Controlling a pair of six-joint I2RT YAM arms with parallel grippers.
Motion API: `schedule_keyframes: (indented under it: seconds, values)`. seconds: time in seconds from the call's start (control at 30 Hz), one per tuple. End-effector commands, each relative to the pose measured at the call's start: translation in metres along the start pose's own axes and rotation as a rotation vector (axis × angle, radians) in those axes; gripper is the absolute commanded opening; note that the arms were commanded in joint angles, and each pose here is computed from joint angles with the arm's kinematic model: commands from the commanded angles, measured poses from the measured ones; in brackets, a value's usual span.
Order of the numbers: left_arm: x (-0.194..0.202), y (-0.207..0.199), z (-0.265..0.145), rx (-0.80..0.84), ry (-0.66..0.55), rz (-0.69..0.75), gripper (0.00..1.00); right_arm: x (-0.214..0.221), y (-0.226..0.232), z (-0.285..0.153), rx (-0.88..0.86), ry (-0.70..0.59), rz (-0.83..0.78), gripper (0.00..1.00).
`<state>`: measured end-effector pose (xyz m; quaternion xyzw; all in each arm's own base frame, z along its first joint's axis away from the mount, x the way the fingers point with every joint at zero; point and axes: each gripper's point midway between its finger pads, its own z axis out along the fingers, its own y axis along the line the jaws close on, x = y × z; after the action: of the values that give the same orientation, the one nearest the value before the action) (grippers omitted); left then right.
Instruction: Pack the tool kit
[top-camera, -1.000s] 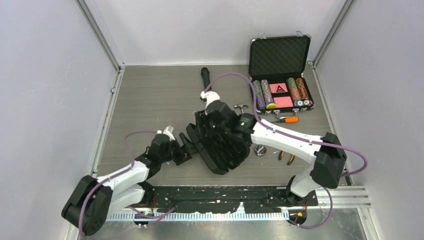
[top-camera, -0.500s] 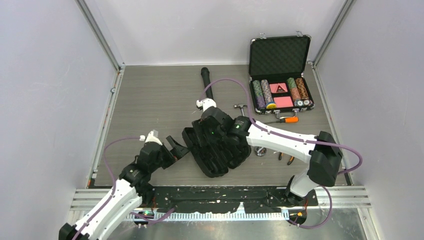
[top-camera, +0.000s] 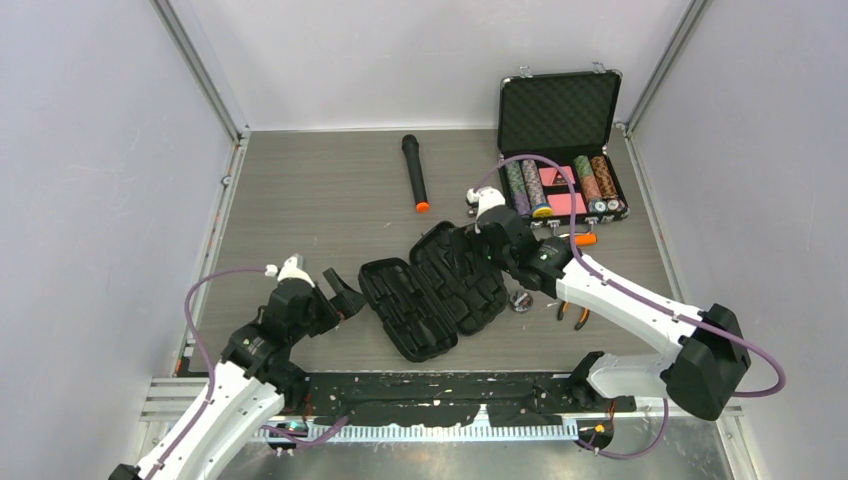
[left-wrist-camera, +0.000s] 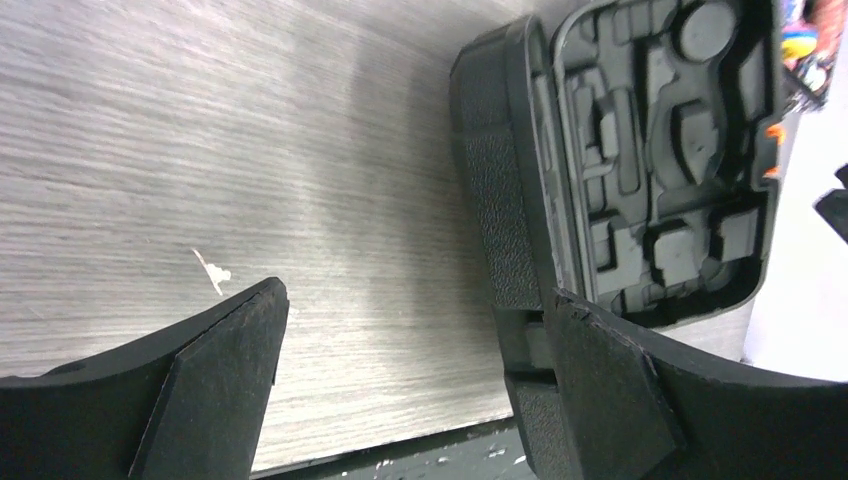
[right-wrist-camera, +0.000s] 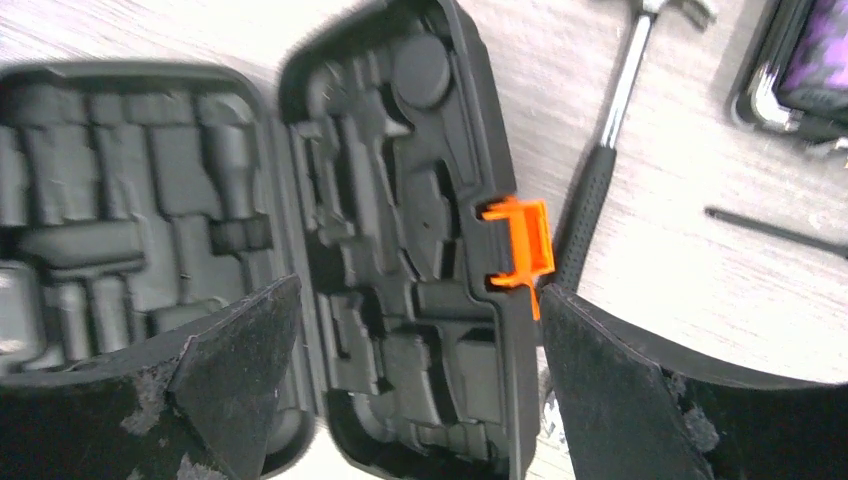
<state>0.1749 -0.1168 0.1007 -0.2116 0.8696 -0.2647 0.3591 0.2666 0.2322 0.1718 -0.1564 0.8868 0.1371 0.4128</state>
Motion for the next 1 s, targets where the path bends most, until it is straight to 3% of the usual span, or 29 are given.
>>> schedule_keyframes:
  seconds: [0.0, 0.27, 0.4, 0.5, 0.67, 0.73, 0.97]
  values:
    - [0.007, -0.023, 0.002, 0.081, 0.079, 0.019, 1.0, 0.02, -0.025, 0.016, 0.007, 0.013, 0.012, 0.94]
    - [0.019, -0.028, 0.011, 0.142, 0.105, -0.05, 1.0, 0.052, -0.022, 0.044, -0.113, 0.089, 0.036, 0.93]
    - [0.027, -0.021, 0.021, 0.122, 0.134, -0.059, 0.98, 0.058, -0.015, 0.052, -0.163, 0.107, 0.043, 0.84]
    - [0.032, -0.01, 0.029, 0.082, 0.137, -0.058, 0.93, 0.049, -0.009, 0.047, -0.194, 0.083, 0.052, 0.69]
    - [0.03, 0.004, 0.035, 0.029, 0.105, -0.047, 0.88, 0.025, -0.001, 0.029, -0.233, 0.011, 0.069, 0.29]
    - [0.021, 0.011, 0.032, -0.019, 0.062, -0.011, 0.89, 0.017, 0.003, 0.023, -0.252, -0.01, 0.086, 0.18]
    - [-0.018, 0.027, 0.003, -0.144, -0.088, 0.103, 0.98, -0.002, 0.034, 0.019, -0.294, -0.078, 0.135, 0.1]
